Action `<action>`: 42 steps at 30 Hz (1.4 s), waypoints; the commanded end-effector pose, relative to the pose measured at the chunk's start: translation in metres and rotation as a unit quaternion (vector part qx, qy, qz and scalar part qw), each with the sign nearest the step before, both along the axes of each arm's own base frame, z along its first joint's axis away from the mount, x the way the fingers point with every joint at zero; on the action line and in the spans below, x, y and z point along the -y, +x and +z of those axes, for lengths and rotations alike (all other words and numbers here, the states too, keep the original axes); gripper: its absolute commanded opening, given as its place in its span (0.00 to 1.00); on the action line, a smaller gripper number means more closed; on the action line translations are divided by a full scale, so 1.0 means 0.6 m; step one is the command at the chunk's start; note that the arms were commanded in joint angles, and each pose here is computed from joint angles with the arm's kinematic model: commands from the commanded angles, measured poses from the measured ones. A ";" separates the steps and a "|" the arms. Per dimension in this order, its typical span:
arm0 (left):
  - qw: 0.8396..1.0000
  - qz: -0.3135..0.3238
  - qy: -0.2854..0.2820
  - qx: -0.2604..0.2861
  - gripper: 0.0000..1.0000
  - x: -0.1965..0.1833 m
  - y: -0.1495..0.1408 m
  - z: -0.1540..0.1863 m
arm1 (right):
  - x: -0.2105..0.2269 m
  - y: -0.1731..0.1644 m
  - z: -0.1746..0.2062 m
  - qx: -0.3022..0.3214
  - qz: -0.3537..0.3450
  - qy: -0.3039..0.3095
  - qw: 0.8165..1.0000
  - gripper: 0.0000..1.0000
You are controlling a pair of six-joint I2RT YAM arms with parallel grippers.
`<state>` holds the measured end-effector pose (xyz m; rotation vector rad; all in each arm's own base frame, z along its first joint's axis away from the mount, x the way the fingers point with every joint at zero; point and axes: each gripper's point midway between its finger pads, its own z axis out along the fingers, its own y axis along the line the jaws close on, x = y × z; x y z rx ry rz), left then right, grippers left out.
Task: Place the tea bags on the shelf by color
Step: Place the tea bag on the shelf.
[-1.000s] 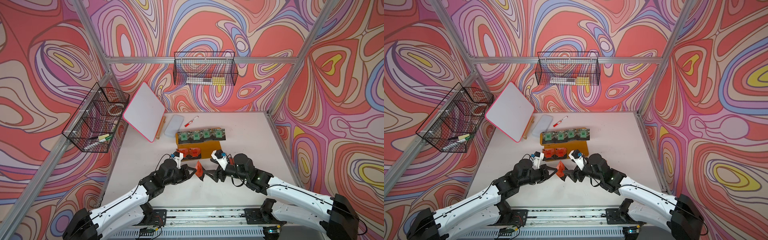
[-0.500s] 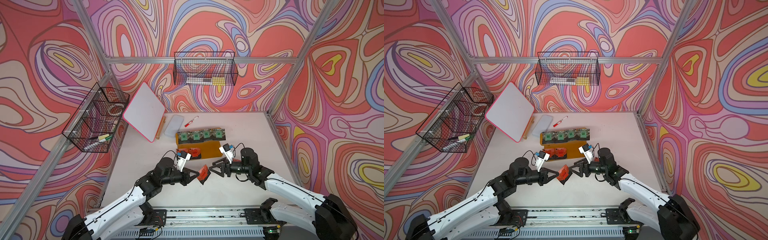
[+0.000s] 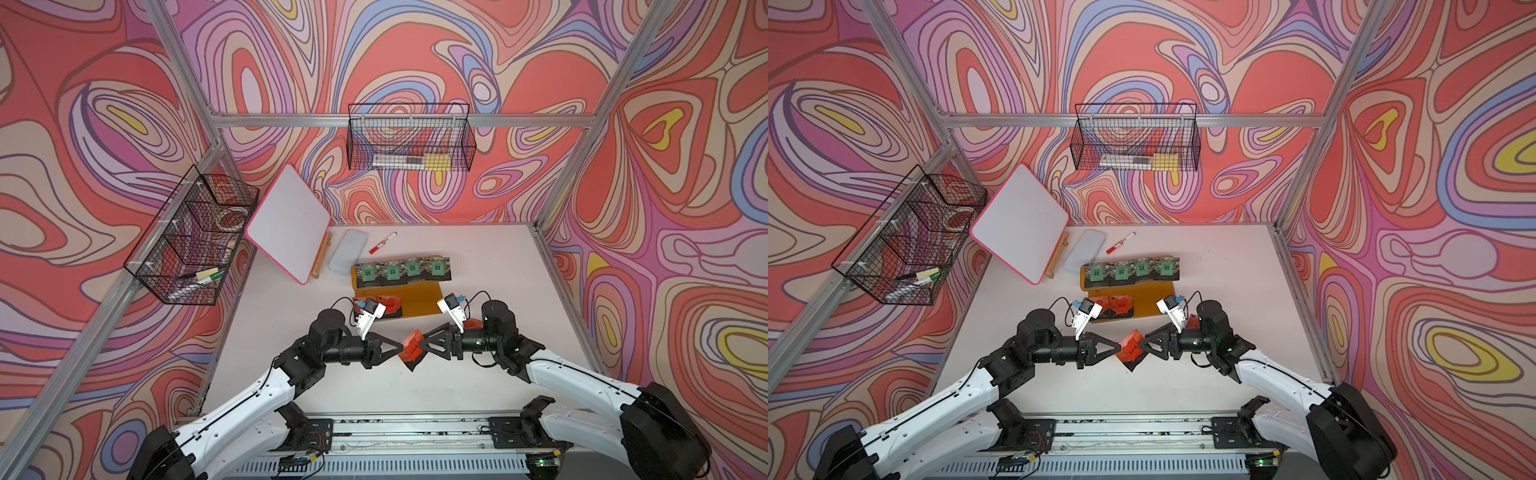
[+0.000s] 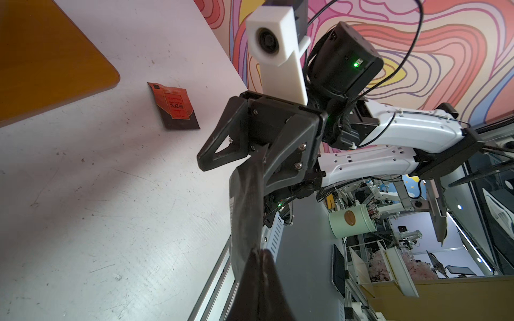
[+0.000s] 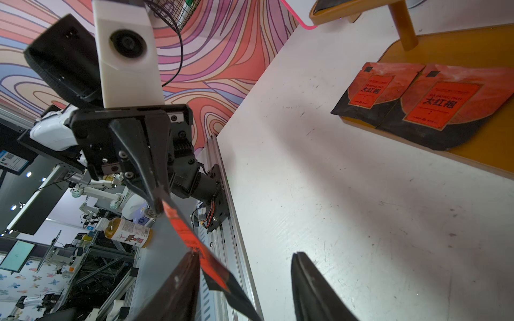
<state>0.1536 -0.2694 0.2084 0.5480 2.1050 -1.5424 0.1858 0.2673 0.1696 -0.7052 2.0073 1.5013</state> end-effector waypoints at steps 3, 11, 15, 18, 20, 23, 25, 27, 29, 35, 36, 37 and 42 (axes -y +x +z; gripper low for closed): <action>1.000 -0.008 -0.025 0.016 0.00 0.003 0.003 0.035 | 0.000 -0.009 0.018 0.019 0.017 0.021 0.999 0.36; 1.000 0.005 -0.016 0.007 0.00 -0.002 0.010 0.027 | 0.002 -0.018 0.032 0.033 0.023 0.031 0.999 0.21; 1.000 0.014 -0.014 0.008 0.00 -0.006 0.015 0.026 | 0.003 -0.018 0.031 0.032 0.022 0.025 0.999 0.07; 1.000 0.017 -0.012 0.006 0.00 -0.006 0.017 0.024 | 0.004 -0.019 0.031 0.032 0.022 0.025 0.999 0.02; 0.999 0.020 -0.019 0.016 0.00 -0.003 0.023 0.046 | 0.004 -0.018 0.032 0.031 0.020 0.025 0.999 0.00; 0.999 0.046 -0.001 0.006 0.29 -0.010 0.034 0.037 | 0.005 -0.015 0.032 0.030 0.011 0.022 0.999 0.00; 0.997 0.071 0.022 0.000 0.52 -0.019 0.043 0.026 | 0.009 -0.006 0.027 0.025 -0.010 0.011 1.000 0.00; 0.994 0.103 0.048 -0.003 0.66 -0.034 0.053 0.017 | 0.015 0.005 0.021 0.021 -0.033 -0.003 0.999 0.00; 0.987 0.140 0.074 -0.001 0.75 -0.054 0.064 0.009 | 0.023 0.021 0.010 0.013 -0.069 -0.026 0.997 0.00; 0.965 0.228 0.130 0.011 0.81 -0.114 0.076 -0.006 | 0.057 0.076 -0.040 -0.030 -0.182 -0.103 0.977 0.00; 0.964 0.233 0.131 0.013 0.81 -0.119 0.076 -0.008 | 0.060 0.083 -0.046 -0.037 -0.194 -0.110 0.974 0.00; 0.963 0.237 0.130 0.015 0.81 -0.122 0.075 -0.009 | 0.062 0.089 -0.052 -0.042 -0.203 -0.116 0.971 0.00; 0.959 0.251 0.132 0.016 0.82 -0.135 0.070 -0.017 | 0.068 0.122 -0.068 -0.059 -0.247 -0.130 0.958 0.00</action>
